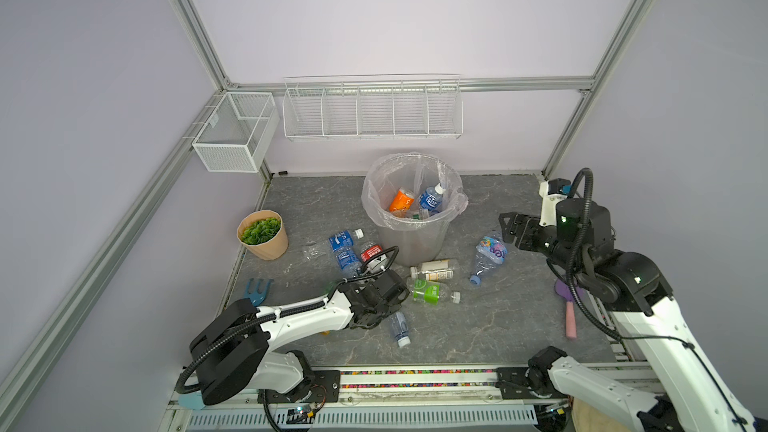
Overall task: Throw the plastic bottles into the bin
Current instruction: 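Lower the left gripper and grasp the clear blue-cap bottle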
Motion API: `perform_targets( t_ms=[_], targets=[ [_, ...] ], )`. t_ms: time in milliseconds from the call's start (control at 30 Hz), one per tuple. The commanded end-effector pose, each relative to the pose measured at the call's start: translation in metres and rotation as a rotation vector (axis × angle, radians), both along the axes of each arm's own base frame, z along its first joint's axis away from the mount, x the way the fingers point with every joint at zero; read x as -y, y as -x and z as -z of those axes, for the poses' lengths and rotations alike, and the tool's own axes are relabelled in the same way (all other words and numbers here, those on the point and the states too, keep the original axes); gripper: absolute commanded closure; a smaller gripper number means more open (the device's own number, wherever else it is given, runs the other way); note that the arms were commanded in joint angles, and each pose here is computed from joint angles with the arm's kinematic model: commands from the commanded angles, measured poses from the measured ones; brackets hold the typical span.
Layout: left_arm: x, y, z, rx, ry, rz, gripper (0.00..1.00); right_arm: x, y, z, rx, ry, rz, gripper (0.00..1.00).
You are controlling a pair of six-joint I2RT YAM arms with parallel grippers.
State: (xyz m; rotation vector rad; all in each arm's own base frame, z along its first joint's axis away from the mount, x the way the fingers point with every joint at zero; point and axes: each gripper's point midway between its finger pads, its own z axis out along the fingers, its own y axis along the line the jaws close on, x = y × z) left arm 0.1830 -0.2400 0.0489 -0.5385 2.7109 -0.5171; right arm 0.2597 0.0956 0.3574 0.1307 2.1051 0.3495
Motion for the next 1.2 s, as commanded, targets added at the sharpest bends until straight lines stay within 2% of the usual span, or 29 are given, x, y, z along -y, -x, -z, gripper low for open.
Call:
perform_targets(
  t_ms=[0, 200, 400, 533, 900, 1167],
  targets=[
    [-0.013, 0.0, -0.005, 0.021, -0.023, -0.051, 0.8, 0.005, 0.004, 0.004, -0.002, -0.011, 0.019, 0.12],
    [-0.021, -0.003, -0.029, 0.084, 0.007, -0.071, 0.94, 0.007, 0.009, 0.004, 0.003, -0.02, 0.018, 0.12],
    [-0.033, -0.01, -0.067, 0.194, 0.052, -0.093, 1.0, 0.007, 0.013, 0.01, -0.004, -0.028, 0.007, 0.12],
    [-0.048, -0.015, -0.097, 0.29, 0.082, -0.126, 1.0, 0.008, 0.017, 0.017, -0.013, -0.032, 0.006, 0.12],
    [-0.094, -0.027, -0.207, 0.68, 0.157, -0.16, 1.0, 0.008, 0.028, 0.06, -0.096, -0.044, 0.005, 0.12],
    [-0.125, -0.028, -0.292, 0.967, 0.12, -0.167, 1.0, 0.01, 0.039, 0.095, -0.173, -0.056, 0.015, 0.12]
  ],
)
